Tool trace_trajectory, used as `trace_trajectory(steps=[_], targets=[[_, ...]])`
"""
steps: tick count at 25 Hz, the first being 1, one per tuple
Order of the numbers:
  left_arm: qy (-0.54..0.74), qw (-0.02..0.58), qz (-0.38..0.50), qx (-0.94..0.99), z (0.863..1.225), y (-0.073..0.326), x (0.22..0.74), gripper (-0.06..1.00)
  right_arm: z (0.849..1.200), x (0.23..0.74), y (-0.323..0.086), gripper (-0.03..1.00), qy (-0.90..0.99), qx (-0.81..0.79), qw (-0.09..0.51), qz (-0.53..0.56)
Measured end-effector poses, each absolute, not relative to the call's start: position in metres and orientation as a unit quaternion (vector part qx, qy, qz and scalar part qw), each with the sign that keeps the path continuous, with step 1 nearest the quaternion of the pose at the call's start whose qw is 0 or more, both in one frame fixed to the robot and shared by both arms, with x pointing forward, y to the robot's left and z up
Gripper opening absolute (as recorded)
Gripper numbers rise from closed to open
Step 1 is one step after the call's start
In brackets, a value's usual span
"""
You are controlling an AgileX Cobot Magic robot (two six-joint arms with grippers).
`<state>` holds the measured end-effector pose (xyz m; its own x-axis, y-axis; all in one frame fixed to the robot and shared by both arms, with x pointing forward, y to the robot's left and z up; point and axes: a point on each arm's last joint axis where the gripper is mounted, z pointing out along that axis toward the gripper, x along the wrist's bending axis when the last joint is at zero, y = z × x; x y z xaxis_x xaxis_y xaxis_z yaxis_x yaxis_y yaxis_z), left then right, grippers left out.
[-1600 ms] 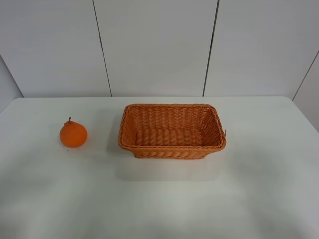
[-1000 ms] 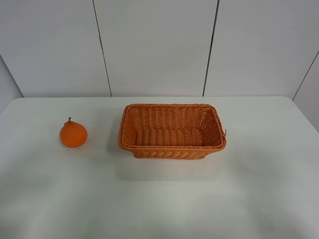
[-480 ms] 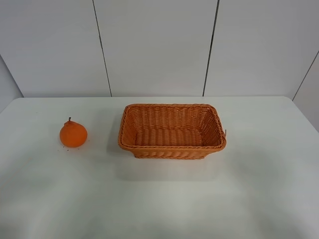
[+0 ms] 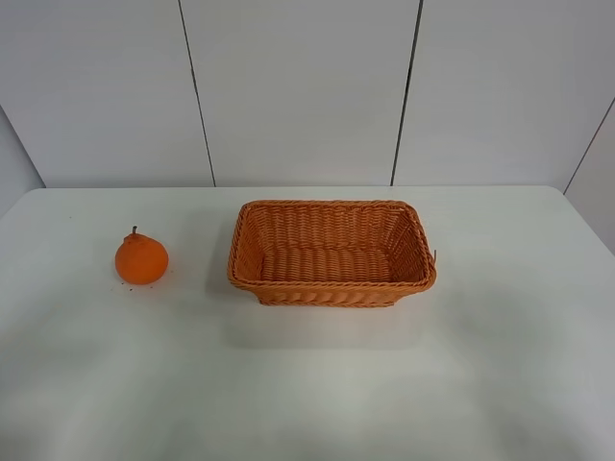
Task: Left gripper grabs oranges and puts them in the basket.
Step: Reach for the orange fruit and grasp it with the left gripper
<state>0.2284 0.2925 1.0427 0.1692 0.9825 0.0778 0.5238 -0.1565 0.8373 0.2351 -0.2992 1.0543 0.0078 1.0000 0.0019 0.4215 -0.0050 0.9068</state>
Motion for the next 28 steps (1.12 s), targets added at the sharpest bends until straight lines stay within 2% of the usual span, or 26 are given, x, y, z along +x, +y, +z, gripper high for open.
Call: trace_trajectory(steps=[6, 9, 13, 20, 28], targets=[[0.57, 0.332, 0.34, 0.67, 1.048, 0.296, 0.232, 0.89, 1.054, 0.235, -0.299, 0.69, 0.593, 0.599, 0.381, 0.379], [0.572, 0.325, 0.333, 0.675, 1.061, 0.296, 0.252, 0.88, 1.054, 0.235, -0.299, 0.69, 0.593, 0.599, 0.381, 0.379], [0.591, 0.297, 0.297, 0.689, 1.071, 0.296, 0.304, 0.87, 1.054, 0.235, -0.299, 0.69, 0.593, 0.599, 0.381, 0.379], [0.591, 0.284, 0.218, 0.723, 1.072, 0.287, 0.418, 0.88, 1.054, 0.235, -0.299, 0.69, 0.593, 0.599, 0.381, 0.379], [0.579, 0.236, 0.149, 0.766, 1.035, 0.283, 0.531, 0.96, 1.054, 0.235, -0.299, 0.69, 0.593, 0.599, 0.381, 0.379]])
